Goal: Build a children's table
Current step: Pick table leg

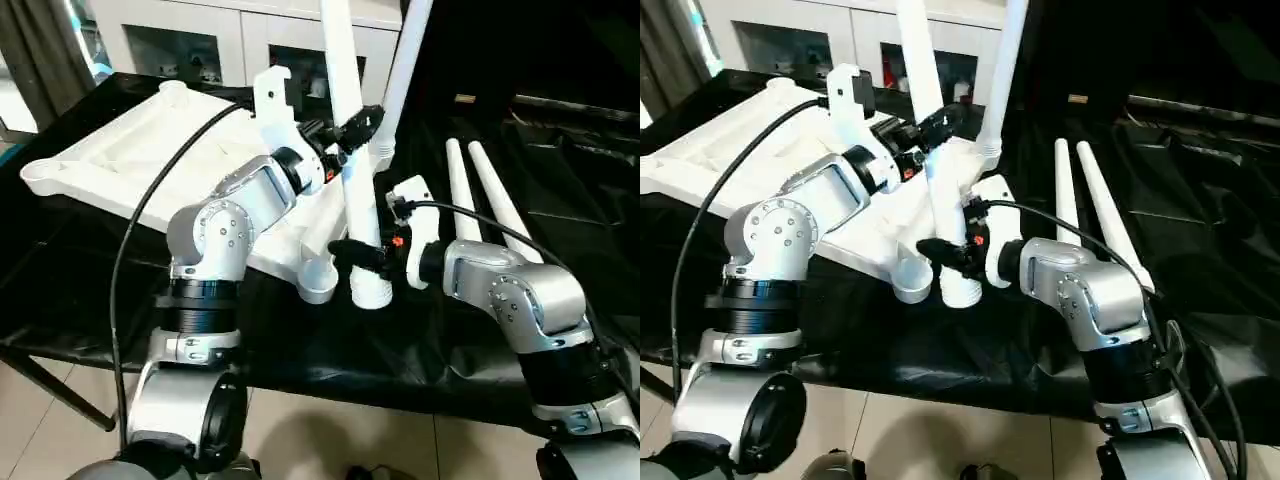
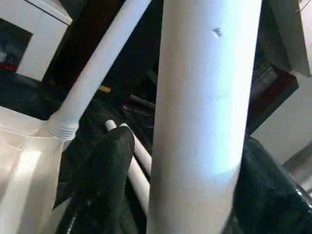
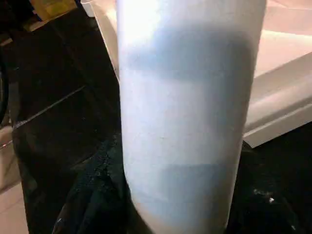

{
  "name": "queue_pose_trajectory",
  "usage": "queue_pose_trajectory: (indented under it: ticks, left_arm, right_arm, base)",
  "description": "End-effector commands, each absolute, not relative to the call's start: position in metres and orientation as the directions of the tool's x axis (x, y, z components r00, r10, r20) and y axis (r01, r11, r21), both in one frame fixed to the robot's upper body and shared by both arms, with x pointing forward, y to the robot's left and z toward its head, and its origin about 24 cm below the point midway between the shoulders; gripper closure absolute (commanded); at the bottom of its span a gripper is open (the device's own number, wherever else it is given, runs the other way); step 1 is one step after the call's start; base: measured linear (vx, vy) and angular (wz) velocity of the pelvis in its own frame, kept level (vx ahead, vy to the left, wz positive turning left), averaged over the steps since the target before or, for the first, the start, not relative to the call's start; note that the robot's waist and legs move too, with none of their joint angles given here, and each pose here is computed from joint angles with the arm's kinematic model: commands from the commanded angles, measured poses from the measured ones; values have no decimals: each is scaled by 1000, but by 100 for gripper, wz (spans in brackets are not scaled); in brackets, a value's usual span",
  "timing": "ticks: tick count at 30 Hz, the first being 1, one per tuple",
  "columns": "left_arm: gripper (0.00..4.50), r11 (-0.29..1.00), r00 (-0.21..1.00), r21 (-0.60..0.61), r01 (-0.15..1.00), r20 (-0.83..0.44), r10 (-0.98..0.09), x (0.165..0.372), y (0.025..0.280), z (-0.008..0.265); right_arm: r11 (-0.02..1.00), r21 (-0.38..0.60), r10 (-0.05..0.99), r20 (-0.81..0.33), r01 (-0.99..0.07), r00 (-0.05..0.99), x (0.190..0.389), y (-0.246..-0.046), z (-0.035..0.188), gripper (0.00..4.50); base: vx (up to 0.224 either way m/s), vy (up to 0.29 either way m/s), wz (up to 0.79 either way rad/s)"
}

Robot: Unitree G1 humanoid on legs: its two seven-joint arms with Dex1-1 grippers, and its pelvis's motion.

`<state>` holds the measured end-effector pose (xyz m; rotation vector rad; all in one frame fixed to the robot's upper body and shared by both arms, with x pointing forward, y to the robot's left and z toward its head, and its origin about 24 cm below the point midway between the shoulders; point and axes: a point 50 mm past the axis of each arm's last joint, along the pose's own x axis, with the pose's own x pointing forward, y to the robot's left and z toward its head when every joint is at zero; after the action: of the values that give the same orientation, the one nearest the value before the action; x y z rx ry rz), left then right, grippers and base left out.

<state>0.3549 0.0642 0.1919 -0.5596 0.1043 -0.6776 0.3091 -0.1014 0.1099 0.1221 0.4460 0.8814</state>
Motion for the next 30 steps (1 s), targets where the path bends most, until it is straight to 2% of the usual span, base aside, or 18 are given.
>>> queue_pose_trajectory:
  ticks: [1, 5, 6, 9, 12, 16, 18, 22, 26, 28, 30]
  left_arm:
    - [164, 639, 785, -521, 566, 103, -611, 354, 64, 196]
    - [197, 614, 772, -535, 581, 121, -624, 352, 64, 197]
    - [216, 608, 765, -534, 588, 124, -631, 352, 64, 197]
    - [233, 592, 747, -527, 610, 133, -651, 351, 65, 198]
    - [263, 498, 651, -506, 704, 180, -738, 347, 66, 203]
    - [272, 340, 503, -499, 797, 239, -830, 340, 77, 212]
    - [273, 295, 456, -491, 820, 248, -855, 337, 80, 214]
    - [273, 161, 287, -435, 886, 241, -927, 324, 84, 218]
    - [273, 129, 245, -414, 901, 240, -940, 322, 84, 219]
    - [273, 111, 223, -402, 909, 244, -944, 321, 84, 219]
    - [273, 106, 220, -405, 908, 245, -944, 321, 84, 219]
  right_arm:
    - [635, 246, 769, -294, -732, 568, 312, -100, 121, 259]
    - [615, 298, 788, -245, -730, 564, 314, -100, 124, 259]
    - [598, 335, 801, -223, -728, 556, 314, -101, 125, 203]
    - [574, 363, 818, -207, -734, 537, 313, -105, 126, 183]
    - [529, 380, 848, -194, -759, 494, 309, -113, 127, 147]
    - [431, 425, 902, -163, -796, 401, 298, -126, 128, 145]
    - [404, 436, 914, -153, -804, 377, 295, -129, 128, 145]
    - [335, 439, 942, -147, -834, 301, 286, -132, 129, 145]
    - [316, 443, 949, -155, -839, 276, 284, -132, 127, 145]
    - [323, 448, 946, -166, -834, 277, 284, -132, 125, 178]
    - [316, 453, 949, -162, -834, 272, 284, -132, 125, 181]
  base:
    - [0, 0, 0]
    - [0, 0, 0]
    - [0, 0, 0]
    - [0, 0, 0]
    - [0, 0, 0]
    - [0, 0, 0]
    - [0, 0, 0]
    - [0, 0, 0]
    - [0, 0, 0]
    - [0, 0, 0]
    - [0, 0, 0]
